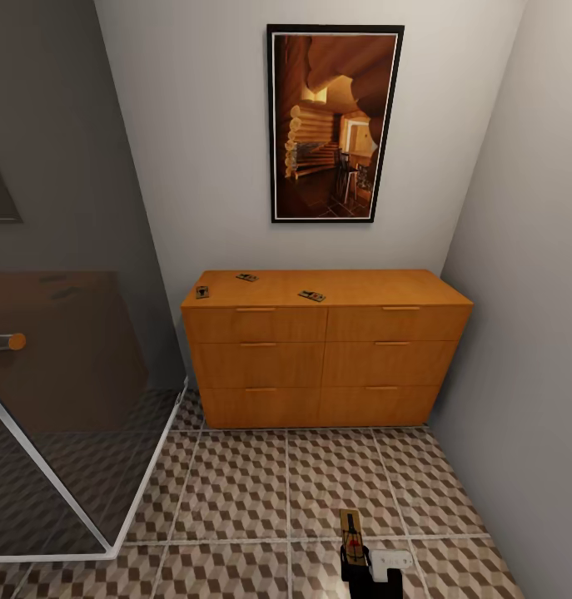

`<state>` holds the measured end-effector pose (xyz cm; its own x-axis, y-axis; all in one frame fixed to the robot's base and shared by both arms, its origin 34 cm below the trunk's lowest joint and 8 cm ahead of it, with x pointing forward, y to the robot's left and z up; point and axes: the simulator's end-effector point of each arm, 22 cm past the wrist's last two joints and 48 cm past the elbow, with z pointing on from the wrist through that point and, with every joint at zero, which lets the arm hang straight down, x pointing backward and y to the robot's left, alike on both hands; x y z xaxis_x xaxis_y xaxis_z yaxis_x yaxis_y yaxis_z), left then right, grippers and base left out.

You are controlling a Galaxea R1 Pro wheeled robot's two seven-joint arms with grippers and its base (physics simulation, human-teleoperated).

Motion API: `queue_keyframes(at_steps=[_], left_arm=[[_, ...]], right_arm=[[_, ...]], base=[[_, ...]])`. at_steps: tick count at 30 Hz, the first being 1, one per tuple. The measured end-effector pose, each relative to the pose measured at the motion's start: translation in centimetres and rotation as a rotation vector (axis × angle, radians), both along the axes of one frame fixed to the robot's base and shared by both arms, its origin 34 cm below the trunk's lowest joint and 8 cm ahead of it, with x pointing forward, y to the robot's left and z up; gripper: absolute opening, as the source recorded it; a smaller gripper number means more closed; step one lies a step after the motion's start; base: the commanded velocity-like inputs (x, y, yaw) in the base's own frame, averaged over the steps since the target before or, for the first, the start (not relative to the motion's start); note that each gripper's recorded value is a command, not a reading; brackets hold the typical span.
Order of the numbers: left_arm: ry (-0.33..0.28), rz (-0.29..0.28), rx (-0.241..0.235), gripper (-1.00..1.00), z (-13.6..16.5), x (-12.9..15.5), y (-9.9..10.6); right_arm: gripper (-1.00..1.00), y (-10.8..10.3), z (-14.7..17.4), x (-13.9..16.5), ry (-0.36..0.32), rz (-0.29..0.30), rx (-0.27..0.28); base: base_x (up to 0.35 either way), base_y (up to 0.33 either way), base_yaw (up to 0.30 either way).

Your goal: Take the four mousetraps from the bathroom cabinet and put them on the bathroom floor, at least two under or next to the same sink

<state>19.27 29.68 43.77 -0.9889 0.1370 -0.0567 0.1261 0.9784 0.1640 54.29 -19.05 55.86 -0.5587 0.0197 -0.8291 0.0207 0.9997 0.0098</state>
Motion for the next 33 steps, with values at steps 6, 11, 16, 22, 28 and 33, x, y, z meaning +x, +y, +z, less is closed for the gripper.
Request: queue_keyframes(at_steps=[6, 11, 16, 22, 28, 33], left_arm=[[0.000, 0.000, 0.000, 1.00, 0.00, 0.00, -0.01], [0.000, 0.000, 0.000, 1.00, 0.00, 0.00, -0.01], [0.000, 0.000, 0.000, 1.00, 0.00, 0.00, 0.01], [0.000, 0.000, 0.000, 1.00, 0.00, 0.00, 0.00], [0.000, 0.000, 0.000, 1.00, 0.00, 0.00, 0.01], [0.000, 0.000, 0.000, 1.00, 0.00, 0.00, 0.02]], right_arm=[[-1.00, -0.01, 0.01, 0.01, 0.000, 0.000, 0.000], [-1.00, 0.00, 0.00, 0.00, 0.000, 0.000, 0.000], [-1.00, -0.01, 0.00, 0.00, 0.000, 0.000, 0.000], [-1.00, 0.00, 0.01, 0.02, 0.000, 0.000, 0.000], [-1.00, -0.01, 0.00, 0.00, 0.000, 0.000, 0.000], [-1.00, 0.00, 0.00, 0.00, 0.000, 0.000, 0.000]], base=[[0.000, 0.000, 0.000], [0.000, 0.000, 0.000], [0.000, 0.000, 0.000], [0.000, 0.000, 0.000], [0.000, 0.000, 0.000], [0.000, 0.000, 0.000]])
